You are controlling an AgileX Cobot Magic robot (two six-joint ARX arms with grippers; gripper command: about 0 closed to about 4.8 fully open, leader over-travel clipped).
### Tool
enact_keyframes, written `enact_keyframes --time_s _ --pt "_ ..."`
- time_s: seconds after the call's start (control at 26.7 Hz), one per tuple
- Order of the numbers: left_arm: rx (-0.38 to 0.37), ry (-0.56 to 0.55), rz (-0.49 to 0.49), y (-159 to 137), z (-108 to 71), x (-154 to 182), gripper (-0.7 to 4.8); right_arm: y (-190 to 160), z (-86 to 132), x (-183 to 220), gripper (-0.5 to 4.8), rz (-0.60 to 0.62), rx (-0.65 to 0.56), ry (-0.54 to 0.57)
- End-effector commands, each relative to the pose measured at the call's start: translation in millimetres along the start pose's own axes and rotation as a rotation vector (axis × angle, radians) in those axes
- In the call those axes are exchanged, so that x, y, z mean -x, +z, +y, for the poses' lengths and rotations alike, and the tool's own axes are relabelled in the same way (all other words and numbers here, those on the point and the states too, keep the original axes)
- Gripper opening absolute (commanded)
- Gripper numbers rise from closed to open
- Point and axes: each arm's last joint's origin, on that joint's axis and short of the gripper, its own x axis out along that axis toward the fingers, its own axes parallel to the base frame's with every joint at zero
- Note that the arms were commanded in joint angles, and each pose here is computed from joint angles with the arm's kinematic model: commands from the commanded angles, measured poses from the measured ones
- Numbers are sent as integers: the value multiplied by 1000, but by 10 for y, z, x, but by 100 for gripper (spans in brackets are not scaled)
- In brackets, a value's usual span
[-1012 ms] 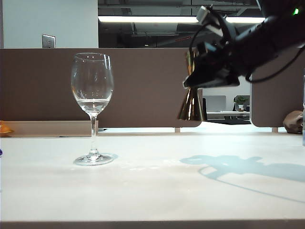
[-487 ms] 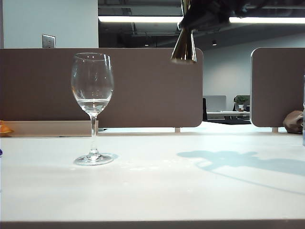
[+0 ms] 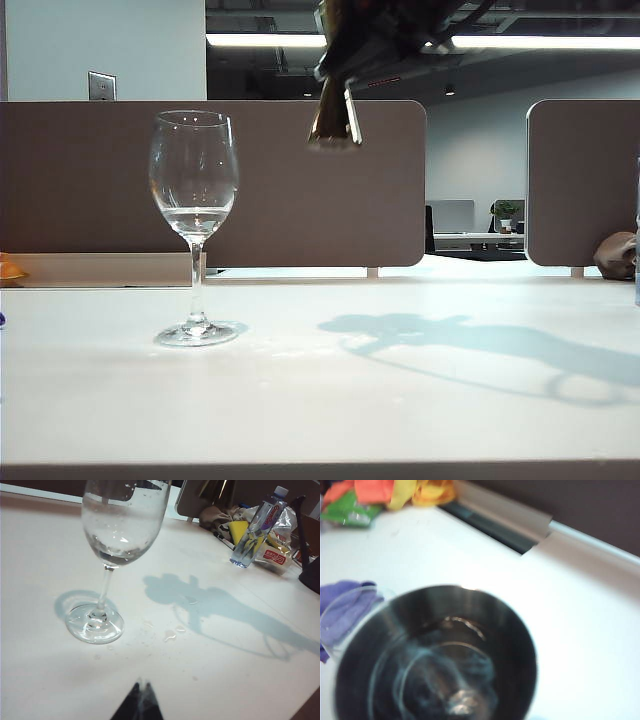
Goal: Pick up the jigger and pour the water inside into the glass.
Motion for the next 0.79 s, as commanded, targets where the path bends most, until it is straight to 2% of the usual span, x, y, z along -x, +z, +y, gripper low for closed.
enact_keyframes --time_s 0.04,0.56,0.79 --pt "-5 -1 3 -3 2 0 -5 83 75 -100 -2 -7 28 -12" --pt "-5 -1 3 -3 2 0 -5 203 338 -392 -1 56 96 -15" --pt "-5 -2 2 -3 1 0 -5 191 397 -403 -1 78 158 -75"
